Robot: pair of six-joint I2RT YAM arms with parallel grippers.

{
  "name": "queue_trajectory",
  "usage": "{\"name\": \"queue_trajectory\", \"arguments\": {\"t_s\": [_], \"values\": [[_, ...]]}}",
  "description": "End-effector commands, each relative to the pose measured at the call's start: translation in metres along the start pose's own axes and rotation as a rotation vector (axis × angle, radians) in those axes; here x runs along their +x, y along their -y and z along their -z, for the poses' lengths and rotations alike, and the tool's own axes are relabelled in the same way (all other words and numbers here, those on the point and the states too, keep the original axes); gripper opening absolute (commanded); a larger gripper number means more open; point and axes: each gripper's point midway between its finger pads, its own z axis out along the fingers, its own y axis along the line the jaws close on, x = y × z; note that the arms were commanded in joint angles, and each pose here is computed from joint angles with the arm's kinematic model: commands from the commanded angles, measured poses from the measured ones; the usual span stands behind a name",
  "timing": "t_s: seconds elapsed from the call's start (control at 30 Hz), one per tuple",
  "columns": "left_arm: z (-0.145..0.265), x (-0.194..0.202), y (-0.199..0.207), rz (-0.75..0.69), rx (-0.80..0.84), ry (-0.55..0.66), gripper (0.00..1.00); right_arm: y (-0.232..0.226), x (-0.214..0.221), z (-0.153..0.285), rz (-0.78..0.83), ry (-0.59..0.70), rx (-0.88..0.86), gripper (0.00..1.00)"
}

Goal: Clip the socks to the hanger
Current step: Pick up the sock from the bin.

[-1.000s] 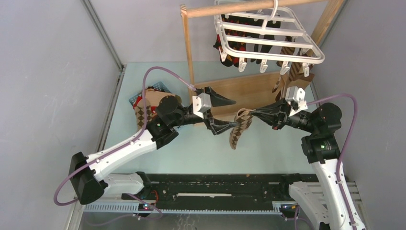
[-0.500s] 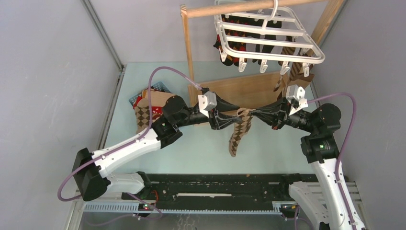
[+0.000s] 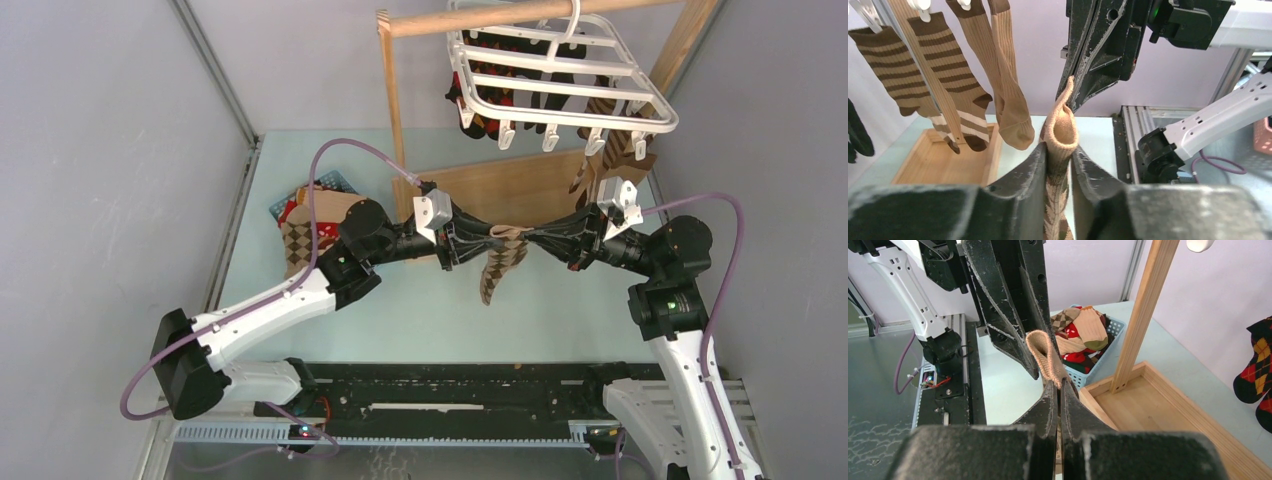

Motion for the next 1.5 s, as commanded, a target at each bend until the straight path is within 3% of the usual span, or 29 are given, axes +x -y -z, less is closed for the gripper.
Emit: {"name": "queue_trajectory", "arguments": {"t_s": [0.0,0.1,0.13,0.3,0.4,0.8,1.07,1.47], "values": [[-0.004,-0.027,0.004,-0.028,0.017,0.070,0.19,-0.003,-0.006,0.001,0.021,0.015,-0.004,0.00],[-0.006,-0.029,0.003,-0.023,0.020,0.067,0.04,-0.005,-0.006,0.002,0.026,0.013,-0.008,0.00],[-0.007,-0.029,0.002,-0.026,0.015,0.066,0.01,-0.006,-0.006,0.003,0.033,0.012,-0.010,0.05],[-0.002,-0.026,-0.003,-0.063,-0.014,0.024,0.00,-0.009,-0.010,0.013,0.082,0.010,0.014,0.47],[0.002,-0.023,-0.005,-0.093,-0.022,-0.025,0.00,-0.010,-0.017,0.021,0.117,0.020,0.041,0.59],[0.001,-0.030,-0.007,-0.137,0.015,-0.037,0.00,0.038,-0.046,0.044,0.117,0.079,0.280,0.65],[-0.006,-0.030,-0.011,-0.136,0.048,-0.047,0.00,0.065,-0.066,0.052,0.175,0.146,0.382,0.75],[-0.011,-0.027,-0.015,-0.132,0.063,-0.061,0.01,0.099,-0.081,0.064,0.219,0.149,0.444,0.74]]}}
